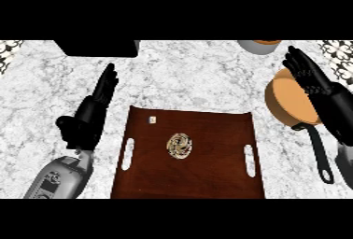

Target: Pick the cupcake from the tray and place it in the pot

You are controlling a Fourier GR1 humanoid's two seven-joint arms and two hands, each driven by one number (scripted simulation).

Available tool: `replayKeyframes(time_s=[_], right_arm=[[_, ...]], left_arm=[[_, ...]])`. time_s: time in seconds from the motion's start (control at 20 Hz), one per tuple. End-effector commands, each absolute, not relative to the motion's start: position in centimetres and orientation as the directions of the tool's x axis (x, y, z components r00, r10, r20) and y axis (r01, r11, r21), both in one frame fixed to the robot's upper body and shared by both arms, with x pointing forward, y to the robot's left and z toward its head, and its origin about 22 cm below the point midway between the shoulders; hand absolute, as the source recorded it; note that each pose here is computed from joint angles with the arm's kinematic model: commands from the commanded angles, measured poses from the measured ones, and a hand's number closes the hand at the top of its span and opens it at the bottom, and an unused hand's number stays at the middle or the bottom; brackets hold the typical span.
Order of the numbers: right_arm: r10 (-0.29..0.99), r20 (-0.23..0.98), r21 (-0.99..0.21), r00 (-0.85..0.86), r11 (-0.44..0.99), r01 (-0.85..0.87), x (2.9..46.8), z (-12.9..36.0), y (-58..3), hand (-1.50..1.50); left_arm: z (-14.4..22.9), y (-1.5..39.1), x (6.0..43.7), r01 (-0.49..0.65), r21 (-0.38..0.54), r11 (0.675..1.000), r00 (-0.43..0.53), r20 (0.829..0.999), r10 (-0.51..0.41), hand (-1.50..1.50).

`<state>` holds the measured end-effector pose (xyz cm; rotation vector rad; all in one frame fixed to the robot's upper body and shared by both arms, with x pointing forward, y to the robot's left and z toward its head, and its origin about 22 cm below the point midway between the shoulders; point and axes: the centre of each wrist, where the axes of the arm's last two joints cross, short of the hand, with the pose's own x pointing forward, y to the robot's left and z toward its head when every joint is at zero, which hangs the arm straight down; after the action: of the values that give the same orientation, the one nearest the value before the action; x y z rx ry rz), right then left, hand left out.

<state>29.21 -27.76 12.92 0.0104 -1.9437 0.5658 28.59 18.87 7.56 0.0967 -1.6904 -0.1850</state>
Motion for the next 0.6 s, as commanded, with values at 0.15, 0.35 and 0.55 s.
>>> replayKeyframes(time_s=[0.15,0.35,0.55], right_arm=[[0.294,0.944,-0.328,-0.153,0.888,-0.322,27.1,5.8,-18.9,1.50],[0.564,0.801,-0.555,-0.201,0.825,0.105,27.8,6.0,-22.8,1.50],[0.368,0.818,-0.280,-0.442,0.926,0.253,25.0,5.4,-14.3,-1.50]], left_arm=[[2.3,20.6,27.1,0.154,0.176,0.972,0.107,0.975,-0.193,0.00],[-0.7,21.8,25.0,0.174,0.153,0.973,0.255,0.947,-0.195,0.00],[-1.1,22.8,25.0,0.191,0.147,0.971,0.269,0.943,-0.196,0.00]])
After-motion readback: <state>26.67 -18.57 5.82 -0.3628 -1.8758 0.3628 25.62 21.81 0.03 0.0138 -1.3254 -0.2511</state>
